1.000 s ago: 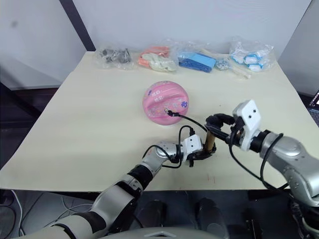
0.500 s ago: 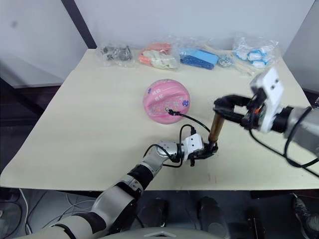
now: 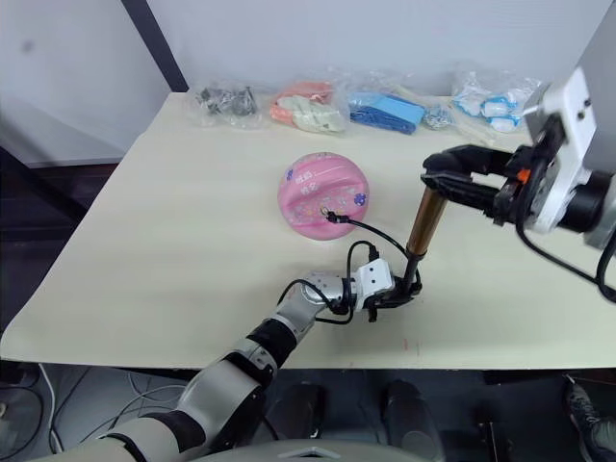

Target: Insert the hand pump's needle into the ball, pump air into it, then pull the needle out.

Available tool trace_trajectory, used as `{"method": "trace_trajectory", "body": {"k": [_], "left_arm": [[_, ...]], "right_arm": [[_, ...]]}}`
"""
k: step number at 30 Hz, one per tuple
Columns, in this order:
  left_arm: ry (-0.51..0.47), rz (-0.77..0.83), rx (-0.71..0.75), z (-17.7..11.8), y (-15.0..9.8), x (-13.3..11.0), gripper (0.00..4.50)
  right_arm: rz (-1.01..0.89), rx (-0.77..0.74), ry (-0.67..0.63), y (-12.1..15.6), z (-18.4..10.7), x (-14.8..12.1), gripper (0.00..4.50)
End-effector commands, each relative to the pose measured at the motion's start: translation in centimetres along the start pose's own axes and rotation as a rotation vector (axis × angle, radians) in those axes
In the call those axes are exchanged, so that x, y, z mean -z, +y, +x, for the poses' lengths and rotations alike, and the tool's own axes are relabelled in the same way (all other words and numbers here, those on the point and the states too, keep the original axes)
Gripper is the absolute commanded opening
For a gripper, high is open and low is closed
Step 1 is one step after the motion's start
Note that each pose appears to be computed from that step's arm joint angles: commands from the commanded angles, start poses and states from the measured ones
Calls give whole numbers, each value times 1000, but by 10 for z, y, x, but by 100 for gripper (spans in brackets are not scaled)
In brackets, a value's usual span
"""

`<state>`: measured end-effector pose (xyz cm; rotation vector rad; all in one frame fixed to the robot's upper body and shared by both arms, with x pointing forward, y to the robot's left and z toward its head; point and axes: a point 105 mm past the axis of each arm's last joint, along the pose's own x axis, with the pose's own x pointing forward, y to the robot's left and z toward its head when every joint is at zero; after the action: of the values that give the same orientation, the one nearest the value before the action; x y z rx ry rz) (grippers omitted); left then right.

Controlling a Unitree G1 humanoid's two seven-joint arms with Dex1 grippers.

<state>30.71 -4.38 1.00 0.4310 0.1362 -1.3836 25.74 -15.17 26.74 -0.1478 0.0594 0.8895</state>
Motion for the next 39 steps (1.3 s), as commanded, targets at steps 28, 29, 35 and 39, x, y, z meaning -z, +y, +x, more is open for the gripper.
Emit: {"method": "trace_trajectory", "body": {"k": [28,29,35,39], "left_arm": [[98,-47,62,-2,-19,26,108],[95,-47,63,-1,-19,25,108],[86,-46,69,1,-20,22,108],[84,-50,75,1,-22,23,108]], "right_arm": [[-8,-19,-23,0,16,13,194],[-22,-25,-34,0,12,2,194],[-84,-20,-55,-4,-6,-46,194],[-105,-16,-93,-2,-8,-69,194]]}}
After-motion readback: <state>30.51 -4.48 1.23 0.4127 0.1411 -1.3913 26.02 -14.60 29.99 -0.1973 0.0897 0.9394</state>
